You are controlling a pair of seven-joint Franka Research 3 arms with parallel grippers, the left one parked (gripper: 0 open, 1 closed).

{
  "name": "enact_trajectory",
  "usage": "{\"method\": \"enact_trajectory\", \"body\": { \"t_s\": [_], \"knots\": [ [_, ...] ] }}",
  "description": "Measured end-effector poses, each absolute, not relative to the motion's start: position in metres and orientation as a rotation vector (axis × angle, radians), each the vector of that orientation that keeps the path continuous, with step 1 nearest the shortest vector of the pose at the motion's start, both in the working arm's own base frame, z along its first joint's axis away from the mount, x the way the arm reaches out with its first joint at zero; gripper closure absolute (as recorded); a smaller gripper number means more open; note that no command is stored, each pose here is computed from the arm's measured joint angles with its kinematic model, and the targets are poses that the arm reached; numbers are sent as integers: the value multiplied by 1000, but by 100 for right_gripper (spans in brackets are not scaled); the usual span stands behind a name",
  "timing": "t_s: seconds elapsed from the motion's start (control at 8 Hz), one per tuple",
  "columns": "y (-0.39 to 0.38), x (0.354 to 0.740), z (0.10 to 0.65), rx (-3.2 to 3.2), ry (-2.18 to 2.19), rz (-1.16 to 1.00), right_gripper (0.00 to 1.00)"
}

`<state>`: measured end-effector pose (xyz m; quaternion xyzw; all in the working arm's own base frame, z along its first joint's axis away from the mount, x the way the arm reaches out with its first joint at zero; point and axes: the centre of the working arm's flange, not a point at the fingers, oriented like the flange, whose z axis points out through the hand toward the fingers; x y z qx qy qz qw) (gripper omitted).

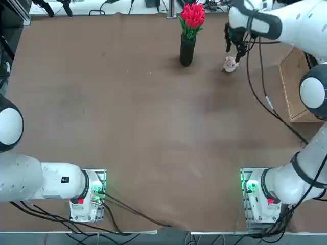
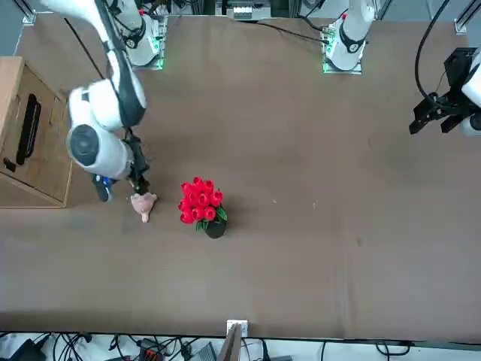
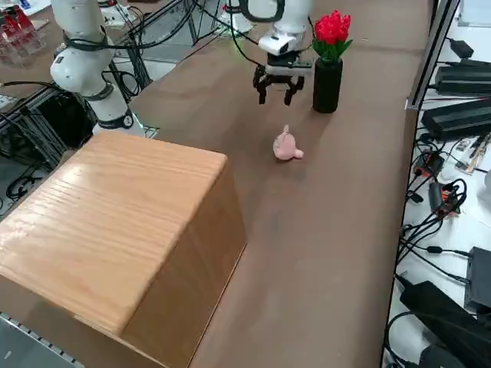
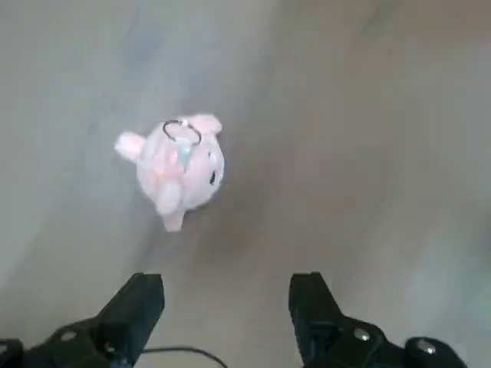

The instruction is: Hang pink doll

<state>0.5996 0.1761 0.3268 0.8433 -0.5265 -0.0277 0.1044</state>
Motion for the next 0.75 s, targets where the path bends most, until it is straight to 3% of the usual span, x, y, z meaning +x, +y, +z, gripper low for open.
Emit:
{"method": "enact_trajectory", "body": {
  "t_s": [0.38, 0.75],
  "knots": [
    [197, 592, 253, 2343, -1588, 115, 1],
    [203, 596, 234, 2340, -1644, 159, 1]
  ]
}}
